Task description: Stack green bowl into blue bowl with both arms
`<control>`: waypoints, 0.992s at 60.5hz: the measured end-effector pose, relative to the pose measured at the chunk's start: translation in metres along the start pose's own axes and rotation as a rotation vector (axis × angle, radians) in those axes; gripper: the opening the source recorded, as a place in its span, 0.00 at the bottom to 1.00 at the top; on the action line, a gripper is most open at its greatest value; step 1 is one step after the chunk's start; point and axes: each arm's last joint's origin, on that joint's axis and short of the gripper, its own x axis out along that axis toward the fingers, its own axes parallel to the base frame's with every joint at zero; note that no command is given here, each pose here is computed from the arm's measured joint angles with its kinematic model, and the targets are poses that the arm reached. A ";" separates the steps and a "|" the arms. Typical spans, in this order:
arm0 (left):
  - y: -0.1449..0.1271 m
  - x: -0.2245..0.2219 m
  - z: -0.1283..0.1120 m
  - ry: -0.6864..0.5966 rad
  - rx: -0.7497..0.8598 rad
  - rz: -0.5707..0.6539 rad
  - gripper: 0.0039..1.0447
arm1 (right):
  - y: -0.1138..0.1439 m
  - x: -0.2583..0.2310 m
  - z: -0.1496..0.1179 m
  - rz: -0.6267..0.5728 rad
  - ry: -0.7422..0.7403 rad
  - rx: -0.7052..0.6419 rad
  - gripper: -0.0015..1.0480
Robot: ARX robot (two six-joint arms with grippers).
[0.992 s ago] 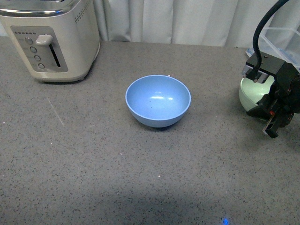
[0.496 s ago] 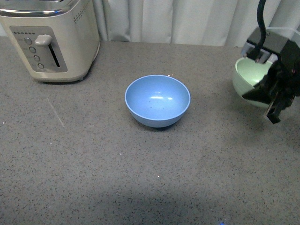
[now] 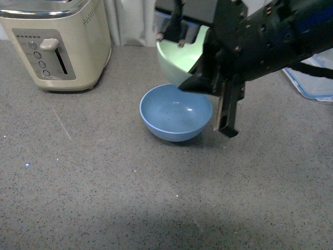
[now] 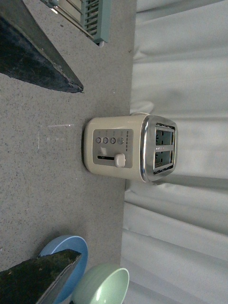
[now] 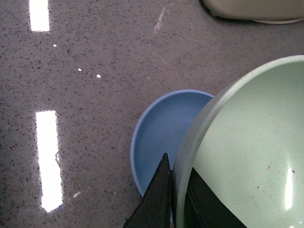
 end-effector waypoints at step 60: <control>0.000 0.000 0.000 0.000 0.000 0.000 0.94 | 0.009 0.056 -0.007 0.007 0.118 -0.065 0.21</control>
